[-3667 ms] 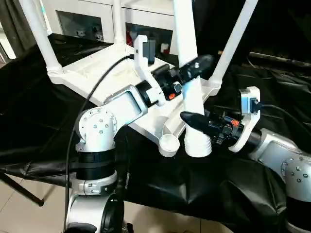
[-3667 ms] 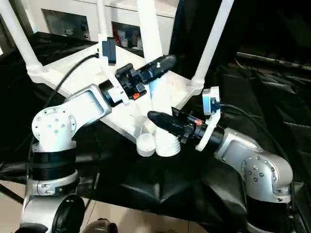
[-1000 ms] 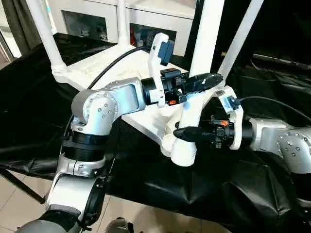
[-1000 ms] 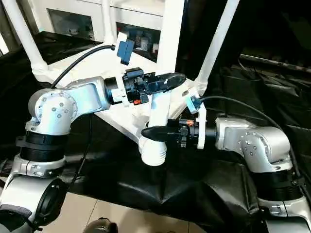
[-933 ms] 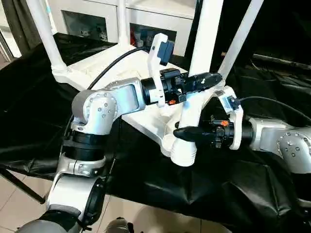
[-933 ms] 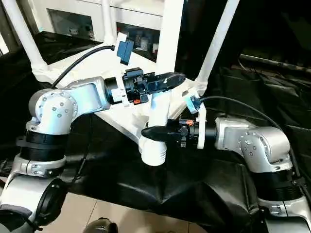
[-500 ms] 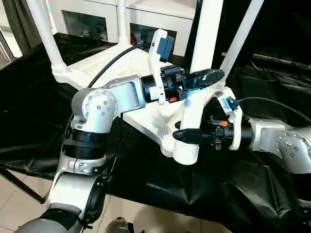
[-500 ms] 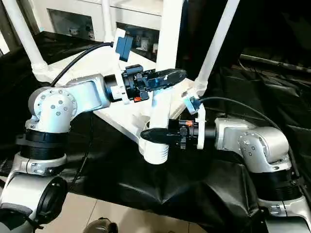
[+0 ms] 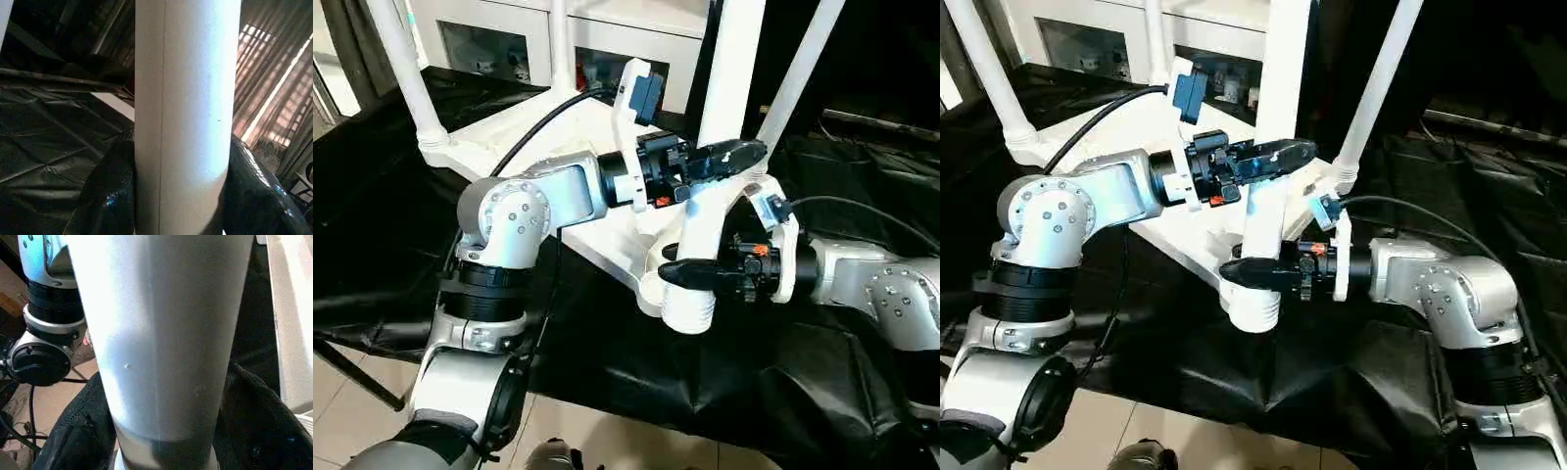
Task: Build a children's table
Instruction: Pick table leg
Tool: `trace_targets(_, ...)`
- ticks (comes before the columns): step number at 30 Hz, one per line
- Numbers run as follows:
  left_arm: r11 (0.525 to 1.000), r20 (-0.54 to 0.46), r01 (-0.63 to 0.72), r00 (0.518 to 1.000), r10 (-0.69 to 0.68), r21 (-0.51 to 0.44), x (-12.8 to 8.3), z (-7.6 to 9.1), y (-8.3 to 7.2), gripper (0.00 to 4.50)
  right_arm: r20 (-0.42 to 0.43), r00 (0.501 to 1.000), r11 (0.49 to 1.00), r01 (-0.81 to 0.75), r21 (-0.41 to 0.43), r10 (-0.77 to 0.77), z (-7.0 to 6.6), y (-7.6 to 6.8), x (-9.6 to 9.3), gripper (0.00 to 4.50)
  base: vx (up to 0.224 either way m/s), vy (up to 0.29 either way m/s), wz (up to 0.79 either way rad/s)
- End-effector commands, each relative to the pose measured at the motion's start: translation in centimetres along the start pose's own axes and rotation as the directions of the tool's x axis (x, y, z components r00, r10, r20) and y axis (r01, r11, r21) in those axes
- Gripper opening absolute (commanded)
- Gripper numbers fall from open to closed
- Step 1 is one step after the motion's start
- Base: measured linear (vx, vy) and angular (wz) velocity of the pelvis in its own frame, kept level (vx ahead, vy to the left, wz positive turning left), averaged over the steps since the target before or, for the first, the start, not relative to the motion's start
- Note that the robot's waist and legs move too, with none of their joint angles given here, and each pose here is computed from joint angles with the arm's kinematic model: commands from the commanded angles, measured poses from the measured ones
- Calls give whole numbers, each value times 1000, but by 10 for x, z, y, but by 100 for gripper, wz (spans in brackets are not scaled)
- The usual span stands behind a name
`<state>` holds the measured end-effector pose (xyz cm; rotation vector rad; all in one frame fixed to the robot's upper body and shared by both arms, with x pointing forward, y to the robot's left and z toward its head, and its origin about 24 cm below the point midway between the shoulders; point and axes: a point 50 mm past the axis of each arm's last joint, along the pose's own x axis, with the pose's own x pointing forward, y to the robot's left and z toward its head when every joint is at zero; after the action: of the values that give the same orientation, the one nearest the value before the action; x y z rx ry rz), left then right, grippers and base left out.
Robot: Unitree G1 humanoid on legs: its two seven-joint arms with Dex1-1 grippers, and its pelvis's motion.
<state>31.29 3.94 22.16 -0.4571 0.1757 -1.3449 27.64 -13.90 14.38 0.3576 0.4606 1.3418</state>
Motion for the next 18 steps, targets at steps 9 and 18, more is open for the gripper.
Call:
trace_targets(9,998,3,54,999,-54,29,3,6,-9,183,22,1000,1000,22,6,-23,2,-1,-6,201,0,0,0)
trace_targets(18,998,-5,60,998,-60,33,2,5,-10,183,11,1000,999,30,-13,-30,2,-2,-6,252,0,0,0)
